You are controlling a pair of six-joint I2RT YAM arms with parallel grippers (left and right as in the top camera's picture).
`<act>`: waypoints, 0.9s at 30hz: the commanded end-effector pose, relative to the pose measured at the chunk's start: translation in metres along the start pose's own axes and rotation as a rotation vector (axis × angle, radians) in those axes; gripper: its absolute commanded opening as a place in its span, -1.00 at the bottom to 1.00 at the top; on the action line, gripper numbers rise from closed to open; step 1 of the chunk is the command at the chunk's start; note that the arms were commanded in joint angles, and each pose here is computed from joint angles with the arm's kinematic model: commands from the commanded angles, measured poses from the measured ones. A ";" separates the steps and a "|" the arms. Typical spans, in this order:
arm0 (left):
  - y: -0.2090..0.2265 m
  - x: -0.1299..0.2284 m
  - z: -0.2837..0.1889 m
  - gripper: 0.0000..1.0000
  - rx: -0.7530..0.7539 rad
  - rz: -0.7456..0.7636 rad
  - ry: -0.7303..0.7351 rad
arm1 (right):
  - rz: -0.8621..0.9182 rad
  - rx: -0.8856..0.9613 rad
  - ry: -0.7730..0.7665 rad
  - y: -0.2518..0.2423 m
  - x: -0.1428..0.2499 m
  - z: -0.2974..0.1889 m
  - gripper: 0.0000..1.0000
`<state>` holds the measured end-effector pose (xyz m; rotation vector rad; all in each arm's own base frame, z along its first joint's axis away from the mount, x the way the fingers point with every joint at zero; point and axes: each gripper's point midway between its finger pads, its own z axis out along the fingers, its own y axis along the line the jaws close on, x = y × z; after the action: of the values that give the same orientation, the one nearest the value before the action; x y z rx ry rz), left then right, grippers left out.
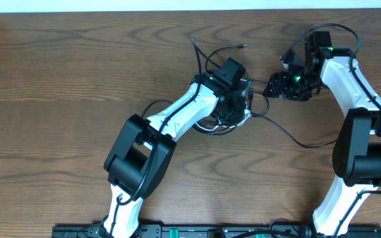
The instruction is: Untangle cables
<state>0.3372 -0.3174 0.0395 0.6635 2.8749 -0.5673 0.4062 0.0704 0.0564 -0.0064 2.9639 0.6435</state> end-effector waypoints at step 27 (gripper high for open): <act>-0.097 -0.047 -0.299 -0.85 0.237 0.022 -0.667 | -0.059 -0.046 -0.050 0.016 -0.010 -0.013 0.40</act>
<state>0.3338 -0.3064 0.3296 0.4271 2.2572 -0.8826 0.4077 0.0712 0.0567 -0.0150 2.9563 0.6447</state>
